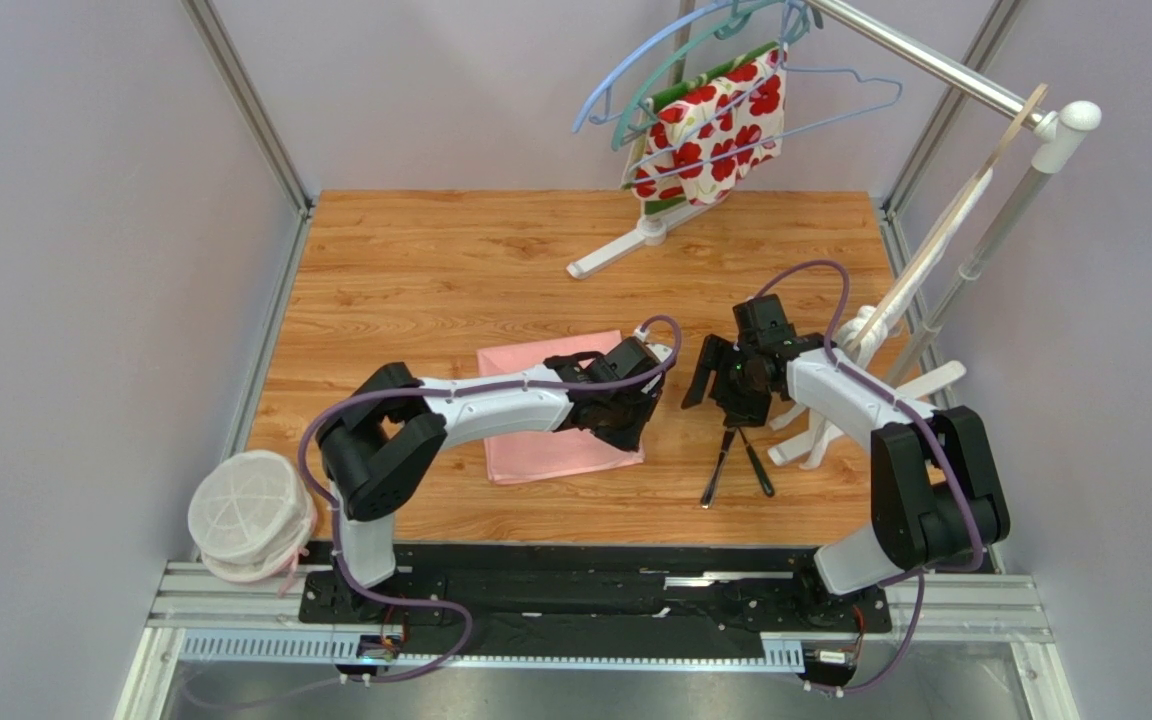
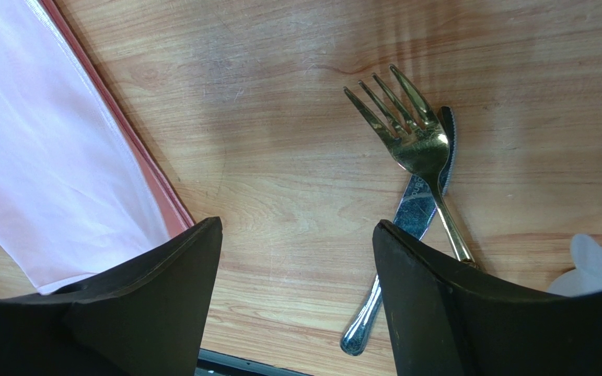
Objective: Fold the napkin into a case and place the utensils inside
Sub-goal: Pick up the top corner of the square folded napkin from the center of the board, then fold the top corner of the square-folded napkin at the center of the board.
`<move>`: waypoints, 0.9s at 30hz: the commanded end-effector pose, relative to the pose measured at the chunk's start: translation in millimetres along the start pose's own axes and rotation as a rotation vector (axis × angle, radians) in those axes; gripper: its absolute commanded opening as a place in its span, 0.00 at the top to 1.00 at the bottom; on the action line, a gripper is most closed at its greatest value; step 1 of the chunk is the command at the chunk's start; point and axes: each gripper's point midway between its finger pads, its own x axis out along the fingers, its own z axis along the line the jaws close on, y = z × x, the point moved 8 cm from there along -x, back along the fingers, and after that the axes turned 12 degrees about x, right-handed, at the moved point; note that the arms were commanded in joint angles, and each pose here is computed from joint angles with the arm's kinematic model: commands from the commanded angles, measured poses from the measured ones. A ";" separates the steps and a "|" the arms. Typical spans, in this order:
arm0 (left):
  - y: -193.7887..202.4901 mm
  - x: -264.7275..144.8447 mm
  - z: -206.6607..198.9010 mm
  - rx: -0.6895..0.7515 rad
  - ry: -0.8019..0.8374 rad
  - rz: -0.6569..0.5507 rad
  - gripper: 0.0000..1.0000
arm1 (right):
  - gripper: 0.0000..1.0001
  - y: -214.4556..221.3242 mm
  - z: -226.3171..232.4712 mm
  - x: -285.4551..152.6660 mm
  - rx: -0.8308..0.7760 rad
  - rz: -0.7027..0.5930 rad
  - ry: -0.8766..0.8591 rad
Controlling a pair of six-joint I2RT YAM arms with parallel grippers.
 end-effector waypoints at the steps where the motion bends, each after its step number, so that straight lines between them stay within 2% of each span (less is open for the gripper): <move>1: -11.0 -39.6 9.1 -0.023 -0.013 -0.079 1.00 | 0.25 -5.9 5.3 -4.0 -0.033 -0.033 -0.047; 5: 1.9 -53.9 38.2 -0.075 -0.045 -0.081 1.00 | 0.23 -6.6 14.5 -6.6 -0.094 0.006 -0.107; 7: 4.0 -63.1 64.3 -0.117 -0.085 -0.085 1.00 | 0.23 -3.6 21.6 -8.5 -0.130 0.055 -0.190; 11: 11.4 -70.4 115.2 -0.184 -0.120 -0.038 1.00 | 0.21 -6.7 56.4 -14.4 -0.221 0.038 -0.410; 14: 6.2 -73.8 147.4 -0.189 -0.152 -0.026 1.00 | 0.18 -15.0 94.6 -12.9 -0.289 0.019 -0.477; 17: 4.7 -75.5 172.1 -0.208 -0.179 -0.004 1.00 | 0.18 -26.8 127.0 -0.1 -0.289 0.046 -0.528; 19: 4.8 -74.0 181.4 -0.221 -0.183 0.001 1.00 | 0.18 -27.6 139.7 14.7 -0.285 0.091 -0.551; 27: 2.0 -74.2 210.0 -0.291 -0.258 0.007 1.00 | 0.16 -29.4 201.2 39.3 -0.341 0.129 -0.644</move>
